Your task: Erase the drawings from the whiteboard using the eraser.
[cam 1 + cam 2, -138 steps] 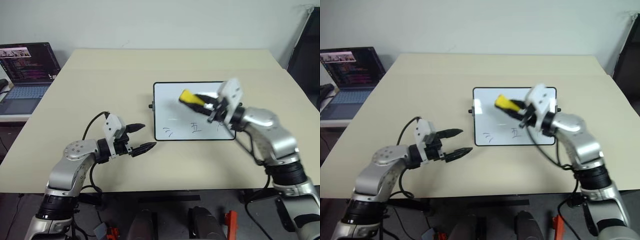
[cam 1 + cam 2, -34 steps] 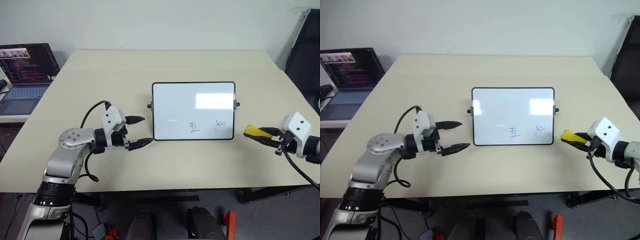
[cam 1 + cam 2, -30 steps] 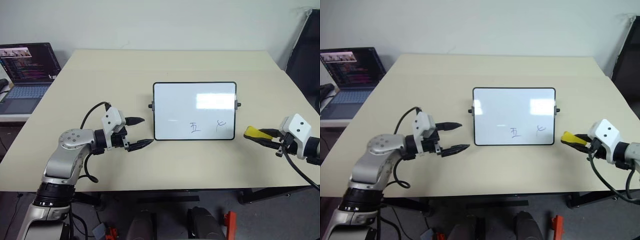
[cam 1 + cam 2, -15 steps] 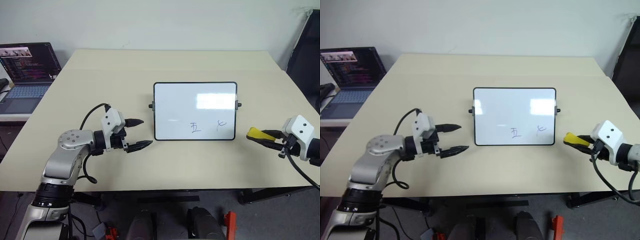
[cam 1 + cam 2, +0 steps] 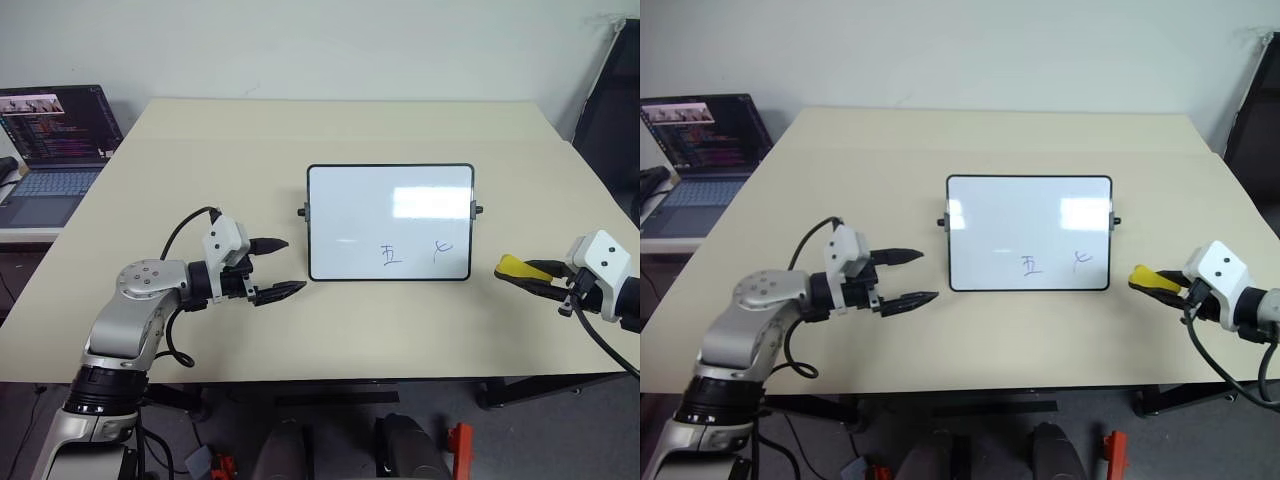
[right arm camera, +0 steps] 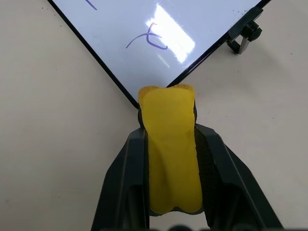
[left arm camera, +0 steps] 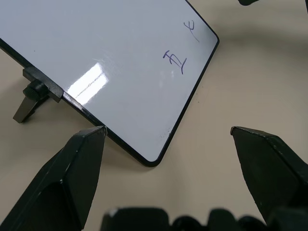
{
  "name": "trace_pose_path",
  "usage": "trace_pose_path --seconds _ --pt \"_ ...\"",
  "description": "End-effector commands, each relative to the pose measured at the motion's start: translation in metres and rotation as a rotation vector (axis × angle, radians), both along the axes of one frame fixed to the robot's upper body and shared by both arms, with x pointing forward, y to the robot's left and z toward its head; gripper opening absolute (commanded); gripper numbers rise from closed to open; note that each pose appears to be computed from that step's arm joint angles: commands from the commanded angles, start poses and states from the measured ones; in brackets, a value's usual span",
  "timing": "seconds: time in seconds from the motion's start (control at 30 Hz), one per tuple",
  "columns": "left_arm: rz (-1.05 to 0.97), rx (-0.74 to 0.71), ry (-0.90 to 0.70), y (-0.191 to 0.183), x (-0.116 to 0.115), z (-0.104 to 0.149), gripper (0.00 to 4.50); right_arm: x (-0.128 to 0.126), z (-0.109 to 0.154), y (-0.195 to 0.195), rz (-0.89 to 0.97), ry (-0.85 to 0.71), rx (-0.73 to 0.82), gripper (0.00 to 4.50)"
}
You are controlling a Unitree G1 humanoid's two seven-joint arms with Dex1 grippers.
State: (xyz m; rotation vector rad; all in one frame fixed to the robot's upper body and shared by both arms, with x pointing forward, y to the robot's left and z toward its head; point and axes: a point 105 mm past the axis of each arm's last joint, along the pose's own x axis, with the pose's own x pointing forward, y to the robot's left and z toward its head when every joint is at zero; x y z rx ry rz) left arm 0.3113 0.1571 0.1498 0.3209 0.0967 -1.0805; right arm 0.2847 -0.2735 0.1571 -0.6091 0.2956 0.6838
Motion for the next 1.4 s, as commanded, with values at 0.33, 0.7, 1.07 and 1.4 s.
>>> trace_pose_path --seconds 0.33,0.7,1.07,1.4 --pt "0.002 -0.040 -0.102 -0.005 0.006 0.022 4.50 0.015 0.044 0.014 0.027 -0.184 0.067 0.95" --pt "-0.007 -0.042 -0.102 -0.008 0.007 0.021 4.50 0.018 0.057 0.032 0.082 -0.221 0.137 0.95" --pt "-0.065 -0.033 -0.054 -0.025 -0.001 0.002 4.50 0.053 0.032 0.164 0.276 -0.353 0.270 0.95" --pt "-0.065 -0.040 -0.053 -0.028 -0.001 0.002 4.50 0.092 0.010 0.161 0.219 -0.413 0.154 0.94"
